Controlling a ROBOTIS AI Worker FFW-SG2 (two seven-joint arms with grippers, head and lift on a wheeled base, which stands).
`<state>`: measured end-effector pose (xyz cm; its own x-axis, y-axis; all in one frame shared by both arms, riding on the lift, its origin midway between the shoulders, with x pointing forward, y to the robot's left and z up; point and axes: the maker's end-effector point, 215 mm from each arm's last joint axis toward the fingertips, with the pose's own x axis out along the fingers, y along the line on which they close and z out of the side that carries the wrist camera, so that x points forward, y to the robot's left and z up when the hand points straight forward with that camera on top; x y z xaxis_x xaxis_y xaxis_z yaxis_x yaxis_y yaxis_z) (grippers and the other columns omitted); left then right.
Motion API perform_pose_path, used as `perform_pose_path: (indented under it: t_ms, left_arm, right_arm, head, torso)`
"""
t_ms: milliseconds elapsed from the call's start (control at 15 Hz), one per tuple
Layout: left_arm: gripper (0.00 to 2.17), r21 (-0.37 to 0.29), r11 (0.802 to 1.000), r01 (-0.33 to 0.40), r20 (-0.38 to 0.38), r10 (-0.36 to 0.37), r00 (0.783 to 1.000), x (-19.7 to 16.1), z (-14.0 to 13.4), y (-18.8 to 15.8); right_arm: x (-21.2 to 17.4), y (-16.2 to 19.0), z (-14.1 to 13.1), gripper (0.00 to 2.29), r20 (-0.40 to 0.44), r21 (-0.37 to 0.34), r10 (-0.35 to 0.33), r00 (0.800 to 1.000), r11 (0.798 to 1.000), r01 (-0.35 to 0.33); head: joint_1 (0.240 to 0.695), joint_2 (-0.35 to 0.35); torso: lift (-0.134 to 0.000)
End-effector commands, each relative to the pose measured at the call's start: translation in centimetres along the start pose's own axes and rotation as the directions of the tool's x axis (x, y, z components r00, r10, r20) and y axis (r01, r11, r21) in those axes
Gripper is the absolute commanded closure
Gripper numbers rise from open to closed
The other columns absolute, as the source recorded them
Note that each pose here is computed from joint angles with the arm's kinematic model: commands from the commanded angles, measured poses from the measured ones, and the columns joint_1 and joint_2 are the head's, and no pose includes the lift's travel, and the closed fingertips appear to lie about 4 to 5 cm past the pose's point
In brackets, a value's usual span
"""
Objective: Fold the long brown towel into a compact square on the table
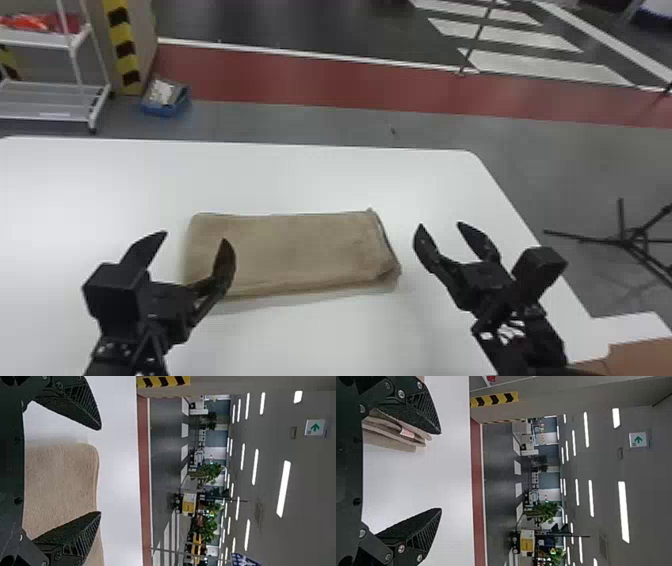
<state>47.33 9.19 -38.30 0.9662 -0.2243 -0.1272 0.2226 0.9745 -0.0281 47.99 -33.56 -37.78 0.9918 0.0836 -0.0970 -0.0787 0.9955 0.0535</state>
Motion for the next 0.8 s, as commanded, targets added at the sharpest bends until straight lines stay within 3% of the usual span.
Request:
perform_pose_path:
  t_ms: [0,67,200,267,400,533,733]
  left_arm:
    - [0.51,0.016,0.998,0.064,-0.044,-0.063,0.997,2.1,-1.4,-2.5]
    - [0.77,0.017,0.996,0.089,-0.053,-0.088,0.995,3.0,-1.7,-3.0]
    - [1.75,0.002,0.993,0.12,-0.114,-0.119,0.986,4.6,-3.6,-3.4]
    - [1.88,0.012,0.993,0.119,-0.151,-0.116,0.982,5.0,-4.7,-3.2]
    - [1.9,0.021,0.992,0.126,-0.172,-0.121,0.978,5.4,-5.2,-2.5]
    - [1.9,0.025,0.992,0.121,-0.239,-0.111,0.965,5.1,-7.1,-1.8]
    - [1.9,0.027,0.993,0.112,-0.242,-0.102,0.965,5.0,-7.3,-1.1]
  right_arm:
    - [0.3,-0.2,-0.2,0.22,-0.03,-0.004,-0.002,1.0,1.0,0.001]
    - [0.5,-0.6,-0.4,0.22,-0.045,0.002,-0.008,0.999,1.0,0.008]
    - [1.1,-1.3,-0.7,0.21,-0.079,0.012,-0.011,0.997,1.0,0.012]
    - [1.5,-1.4,-1.1,0.21,-0.107,0.021,-0.001,0.994,1.0,0.003]
    - [3.1,-1.0,-1.2,0.21,-0.178,0.063,0.065,0.982,0.996,-0.055]
    - [4.5,-0.4,-0.8,0.21,-0.218,0.095,0.104,0.97,0.992,-0.085]
    - [6.3,2.0,-1.9,0.21,-0.293,0.134,0.175,0.94,0.981,-0.141]
  head:
    - [0.695,-0.274]
    - [0.695,-0.281]
    - [0.695,-0.311]
    - [0.695,-0.319]
    - [0.695,-0.32]
    - [0.695,-0.302]
    - [0.695,-0.279]
  torso:
    - [-0.115]
    - [-0.115]
    - [-0.115]
    - [-0.115]
    - [-0.115]
    - [-0.115]
    - [-0.115]
